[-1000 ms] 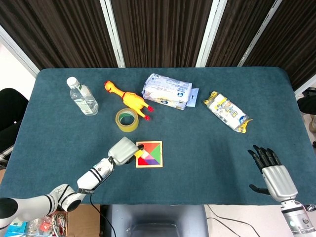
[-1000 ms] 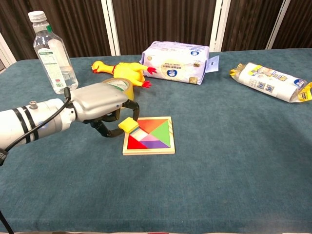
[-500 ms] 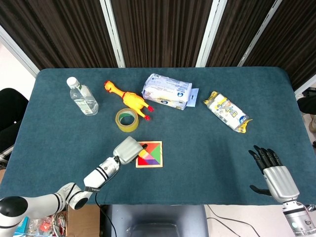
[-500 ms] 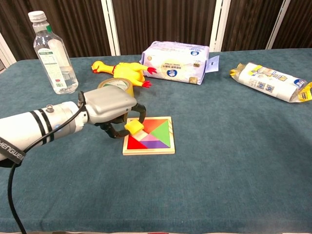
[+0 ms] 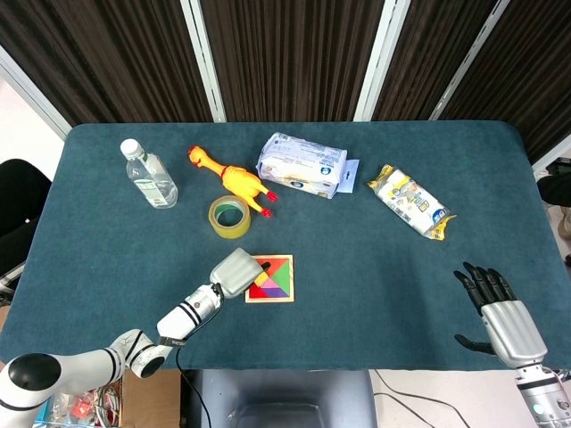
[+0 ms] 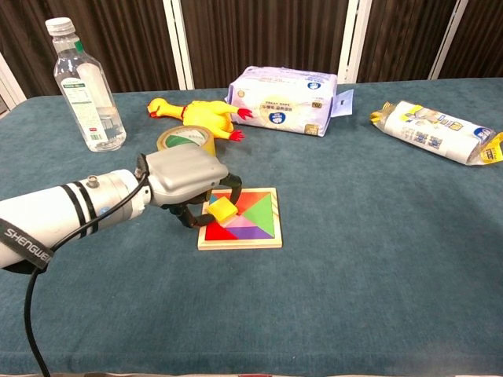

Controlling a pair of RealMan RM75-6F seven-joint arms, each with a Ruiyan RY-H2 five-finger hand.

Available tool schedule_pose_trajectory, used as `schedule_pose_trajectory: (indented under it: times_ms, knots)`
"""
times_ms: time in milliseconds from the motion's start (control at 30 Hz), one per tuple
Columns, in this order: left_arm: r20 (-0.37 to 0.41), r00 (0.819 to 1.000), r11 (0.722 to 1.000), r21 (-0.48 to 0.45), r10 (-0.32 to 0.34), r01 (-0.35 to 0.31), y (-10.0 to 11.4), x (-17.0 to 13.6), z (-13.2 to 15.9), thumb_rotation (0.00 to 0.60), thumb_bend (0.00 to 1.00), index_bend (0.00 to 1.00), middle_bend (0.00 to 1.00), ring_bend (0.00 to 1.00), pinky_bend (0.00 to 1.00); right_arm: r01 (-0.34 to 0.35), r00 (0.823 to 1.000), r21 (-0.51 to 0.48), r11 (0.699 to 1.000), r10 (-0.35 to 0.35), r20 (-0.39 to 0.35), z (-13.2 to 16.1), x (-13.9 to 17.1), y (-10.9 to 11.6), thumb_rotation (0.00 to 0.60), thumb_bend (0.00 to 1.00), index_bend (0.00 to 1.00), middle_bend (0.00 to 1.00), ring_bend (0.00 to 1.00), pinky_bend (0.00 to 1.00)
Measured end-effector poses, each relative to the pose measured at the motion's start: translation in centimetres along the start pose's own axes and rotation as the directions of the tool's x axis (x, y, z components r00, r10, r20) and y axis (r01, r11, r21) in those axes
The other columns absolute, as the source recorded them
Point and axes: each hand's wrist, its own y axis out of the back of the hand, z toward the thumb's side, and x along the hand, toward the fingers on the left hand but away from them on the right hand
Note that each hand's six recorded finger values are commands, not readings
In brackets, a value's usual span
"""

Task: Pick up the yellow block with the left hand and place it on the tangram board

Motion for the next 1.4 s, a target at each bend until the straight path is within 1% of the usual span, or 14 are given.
schedule_pose_trajectory:
  times_ms: [267,667,900,1133,1400]
  knots:
    - [-0.005,1.000,1.000,0.001,-0.004,0.004,-0.18,-0.16,-0.23,0.600,0.37,0.62,1.00,1.00,1.00,0.003,1.000,0.000,1.000,-0.003,0.002,-0.01,0.03,0.05,0.600,0.17,0.00,0.00,0.00,0.00]
    - [-0.005,1.000,1.000,0.002,-0.013,0.013,-0.31,-0.36,-0.08,0.600,0.37,0.57,1.00,1.00,1.00,0.000,1.000,0.005,1.000,0.000,0.002,0.08,-0.05,-0.07,0.600,0.17,0.00,0.00,0.00,0.00]
    - [0.001,1.000,1.000,0.004,-0.006,0.006,0.10,-0.36,0.25,0.600,0.37,0.57,1.00,1.00,1.00,-0.001,1.000,0.006,1.000,0.001,0.000,0.13,-0.02,-0.10,0.600,0.17,0.00,0.00,0.00,0.00]
    - [-0.001,1.000,1.000,0.007,-0.009,0.009,0.08,-0.39,0.31,0.600,0.37,0.58,1.00,1.00,1.00,0.000,1.000,0.004,1.000,0.000,0.001,0.11,-0.03,-0.05,0.600,0.17,0.00,0.00,0.00,0.00]
    - [0.004,1.000,1.000,0.012,-0.013,0.013,0.02,-0.37,0.60,0.600,0.37,0.56,1.00,1.00,1.00,-0.002,1.000,0.006,1.000,0.002,0.001,0.13,-0.09,-0.10,0.600,0.17,0.00,0.00,0.00,0.00]
